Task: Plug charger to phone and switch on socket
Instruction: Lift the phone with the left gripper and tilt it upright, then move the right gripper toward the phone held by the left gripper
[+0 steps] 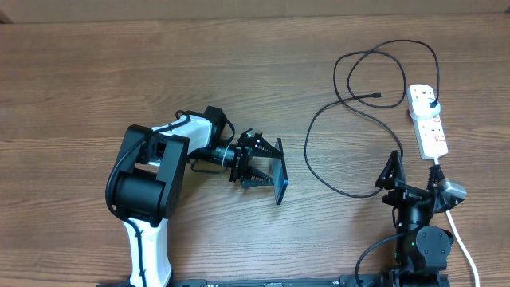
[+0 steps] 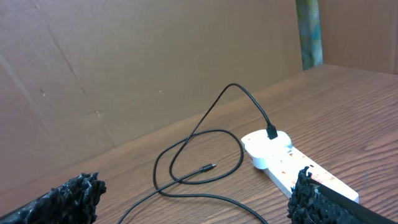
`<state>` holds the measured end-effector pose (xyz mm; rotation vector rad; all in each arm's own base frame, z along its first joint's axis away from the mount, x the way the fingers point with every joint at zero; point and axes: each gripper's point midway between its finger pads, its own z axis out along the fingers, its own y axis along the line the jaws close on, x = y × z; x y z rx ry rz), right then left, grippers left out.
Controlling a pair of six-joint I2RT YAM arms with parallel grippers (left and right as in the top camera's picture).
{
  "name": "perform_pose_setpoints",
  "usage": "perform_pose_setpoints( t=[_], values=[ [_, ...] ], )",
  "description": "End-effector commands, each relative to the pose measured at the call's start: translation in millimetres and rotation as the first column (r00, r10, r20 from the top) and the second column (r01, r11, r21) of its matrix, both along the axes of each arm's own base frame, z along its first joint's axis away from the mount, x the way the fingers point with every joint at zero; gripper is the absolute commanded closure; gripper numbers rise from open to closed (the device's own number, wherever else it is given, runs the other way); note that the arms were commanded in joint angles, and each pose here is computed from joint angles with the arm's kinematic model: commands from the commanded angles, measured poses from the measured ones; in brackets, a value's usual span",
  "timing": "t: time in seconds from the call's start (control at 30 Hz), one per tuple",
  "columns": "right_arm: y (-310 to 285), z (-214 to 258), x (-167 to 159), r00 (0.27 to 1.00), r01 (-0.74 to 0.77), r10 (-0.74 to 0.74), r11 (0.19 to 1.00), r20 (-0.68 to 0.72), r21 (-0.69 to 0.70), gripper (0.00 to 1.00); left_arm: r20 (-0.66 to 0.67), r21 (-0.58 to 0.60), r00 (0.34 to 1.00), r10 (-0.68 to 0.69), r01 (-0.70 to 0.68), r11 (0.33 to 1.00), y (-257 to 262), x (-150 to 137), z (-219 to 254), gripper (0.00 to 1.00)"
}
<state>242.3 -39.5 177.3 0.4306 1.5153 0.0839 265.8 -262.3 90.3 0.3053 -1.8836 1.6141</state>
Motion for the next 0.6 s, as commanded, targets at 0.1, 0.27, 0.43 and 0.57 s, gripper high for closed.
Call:
perform_pose_setpoints(
  t=[0.1, 0.27, 0.43, 0.57],
  values=[
    [-0.7, -1.6, -0.1, 1.000, 0.003, -0.003, 1.000, 0.004, -0.004, 0.00, -0.091, -0.033, 0.995, 0.033, -0.036, 0.999, 3.5, 6.0, 6.8, 0.39],
    [-0.7, -1.5, -0.1, 1.000, 0.003, -0.003, 1.000, 0.004, -0.004, 0.00, -0.091, -0.034, 0.995, 0.044, -0.048, 0.998, 6.8, 9.1, 6.8, 0.39],
    [-0.7, -1.6, -0.1, 1.000, 0.003, -0.003, 1.000, 0.004, -0.004, 0.00, -0.090, -0.033, 0.995, 0.044, -0.048, 0.998, 6.8, 9.1, 6.7, 0.39],
    [-0.7, -1.5, -0.1, 1.000, 0.003, -0.003, 1.000, 0.004, -0.004, 0.00, -0.090, -0.033, 0.995, 0.044, -0.048, 0.998, 6.8, 9.1, 6.7, 0.39]
  ],
)
